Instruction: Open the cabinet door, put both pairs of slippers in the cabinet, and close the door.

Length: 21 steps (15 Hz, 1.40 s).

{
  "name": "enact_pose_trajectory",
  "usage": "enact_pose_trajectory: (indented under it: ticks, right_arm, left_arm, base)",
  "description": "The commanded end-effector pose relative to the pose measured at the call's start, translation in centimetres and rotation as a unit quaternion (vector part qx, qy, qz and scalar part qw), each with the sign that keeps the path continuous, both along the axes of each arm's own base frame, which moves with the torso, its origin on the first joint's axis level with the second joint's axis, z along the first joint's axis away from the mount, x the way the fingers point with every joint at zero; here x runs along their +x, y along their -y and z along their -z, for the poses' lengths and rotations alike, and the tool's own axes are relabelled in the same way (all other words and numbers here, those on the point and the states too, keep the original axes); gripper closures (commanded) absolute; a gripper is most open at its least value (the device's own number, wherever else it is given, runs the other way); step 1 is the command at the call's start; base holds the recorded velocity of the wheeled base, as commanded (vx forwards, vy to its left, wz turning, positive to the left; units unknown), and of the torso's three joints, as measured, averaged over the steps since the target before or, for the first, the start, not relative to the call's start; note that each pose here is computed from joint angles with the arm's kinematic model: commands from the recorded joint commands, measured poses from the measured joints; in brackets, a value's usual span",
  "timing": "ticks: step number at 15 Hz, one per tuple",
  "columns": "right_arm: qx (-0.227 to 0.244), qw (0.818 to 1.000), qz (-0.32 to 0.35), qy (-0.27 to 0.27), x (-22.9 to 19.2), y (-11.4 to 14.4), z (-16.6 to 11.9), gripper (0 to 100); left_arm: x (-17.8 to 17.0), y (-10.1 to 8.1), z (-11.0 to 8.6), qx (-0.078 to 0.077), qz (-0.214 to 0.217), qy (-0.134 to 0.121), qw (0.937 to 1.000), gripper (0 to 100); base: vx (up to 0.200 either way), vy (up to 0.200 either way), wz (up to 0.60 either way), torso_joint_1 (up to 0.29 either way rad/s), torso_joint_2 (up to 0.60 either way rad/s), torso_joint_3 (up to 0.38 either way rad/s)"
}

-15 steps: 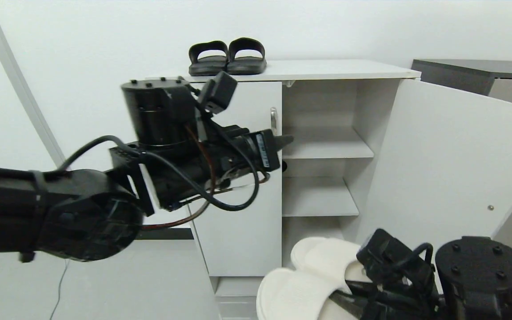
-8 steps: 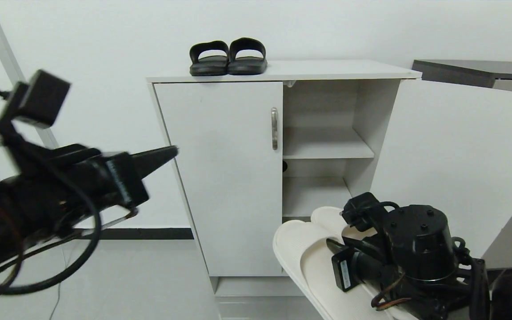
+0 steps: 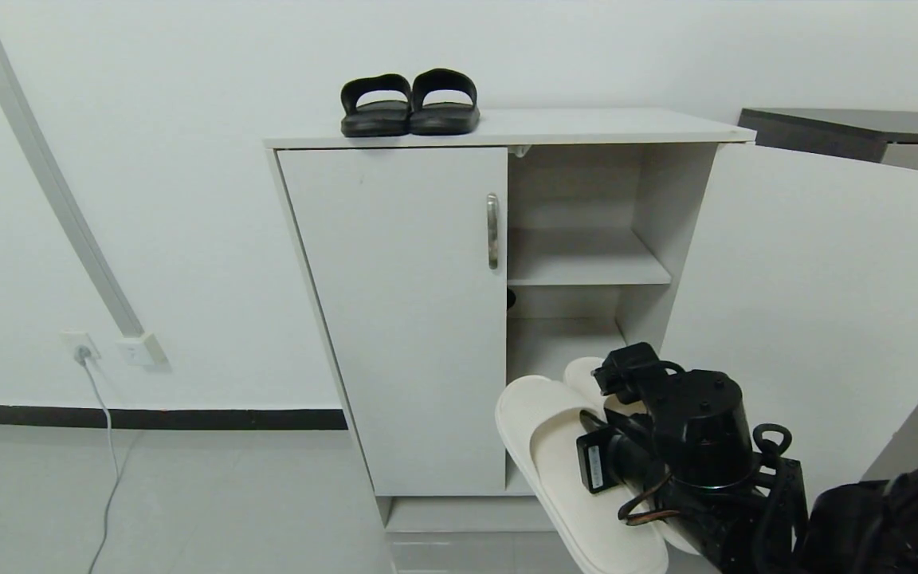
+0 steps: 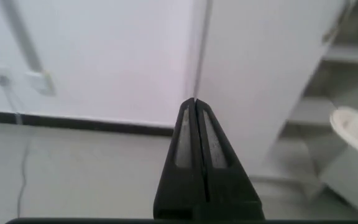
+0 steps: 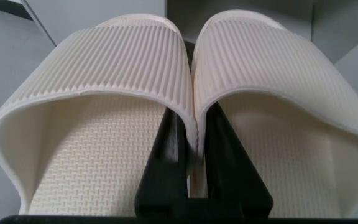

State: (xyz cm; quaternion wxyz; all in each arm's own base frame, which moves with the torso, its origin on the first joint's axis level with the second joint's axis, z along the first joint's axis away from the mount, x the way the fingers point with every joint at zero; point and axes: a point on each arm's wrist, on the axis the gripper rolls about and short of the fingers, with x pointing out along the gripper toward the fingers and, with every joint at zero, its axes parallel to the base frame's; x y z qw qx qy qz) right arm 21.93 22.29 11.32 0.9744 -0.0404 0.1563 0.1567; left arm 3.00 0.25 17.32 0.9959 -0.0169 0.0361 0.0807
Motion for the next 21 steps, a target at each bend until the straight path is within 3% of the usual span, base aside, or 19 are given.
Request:
enact_pose_trajectory:
  ticks: [1,4,6,7,9,10,15,19,21]
  right_arm:
    - [-0.005,1.000,0.000,-0.004,0.1,-0.1,0.4,100]
    - [-0.006,1.000,-0.001,-0.004,0.0,-0.1,0.4,100]
    - [-0.007,1.000,-0.002,-0.005,0.0,-0.1,0.5,100]
    - [-0.007,1.000,-0.003,-0.005,-0.1,-0.1,0.5,100]
    - [-0.007,1.000,-0.004,-0.006,-0.2,-0.2,0.5,100]
    - [-0.007,1.000,-0.005,-0.006,-0.2,-0.2,0.5,100]
    - [0.006,1.000,-0.006,0.004,0.1,-0.7,-0.2,100]
    - [0.017,0.992,0.117,0.043,2.7,-3.4,0.1,100]
    - [0.013,0.992,0.121,0.039,3.0,-3.8,0.8,100]
  left_arm:
    - [-3.6,-0.4,4.7,0.005,-0.088,0.025,0.9958,100]
    - [-4.8,-0.3,7.3,0.007,-0.097,0.035,0.9947,100]
    - [-5.2,-0.2,9.3,0.023,-0.036,0.034,0.9985,100]
    - [-5.3,-0.1,9.4,0.022,0.010,0.054,0.9983,100]
    - [-5.3,0.1,9.9,0.022,0.048,0.030,0.9982,100]
    - [-5.3,0.2,9.8,0.024,0.072,0.035,0.9965,100]
    - [-5.3,0.2,9.8,0.021,0.079,0.036,0.9961,100]
    - [-5.3,0.3,9.8,0.020,0.079,0.036,0.9960,100]
    - [-5.3,0.3,9.8,0.020,0.079,0.036,0.9960,100]
  base:
    - [0.000,0.000,0.00,0.000,0.00,0.000]
    - [0.000,0.000,0.00,0.000,0.00,0.000]
    - [0.000,0.000,0.00,0.000,0.00,0.000]
    - [0.000,0.000,0.00,0.000,0.00,0.000]
    - [0.000,0.000,0.00,0.000,0.00,0.000]
    - [0.000,0.000,0.00,0.000,0.00,0.000]
    - [0.000,0.000,0.00,0.000,0.00,0.000]
    - [0.000,0.000,0.00,0.000,0.00,0.000]
    - [0.000,0.000,0.00,0.000,0.00,0.000]
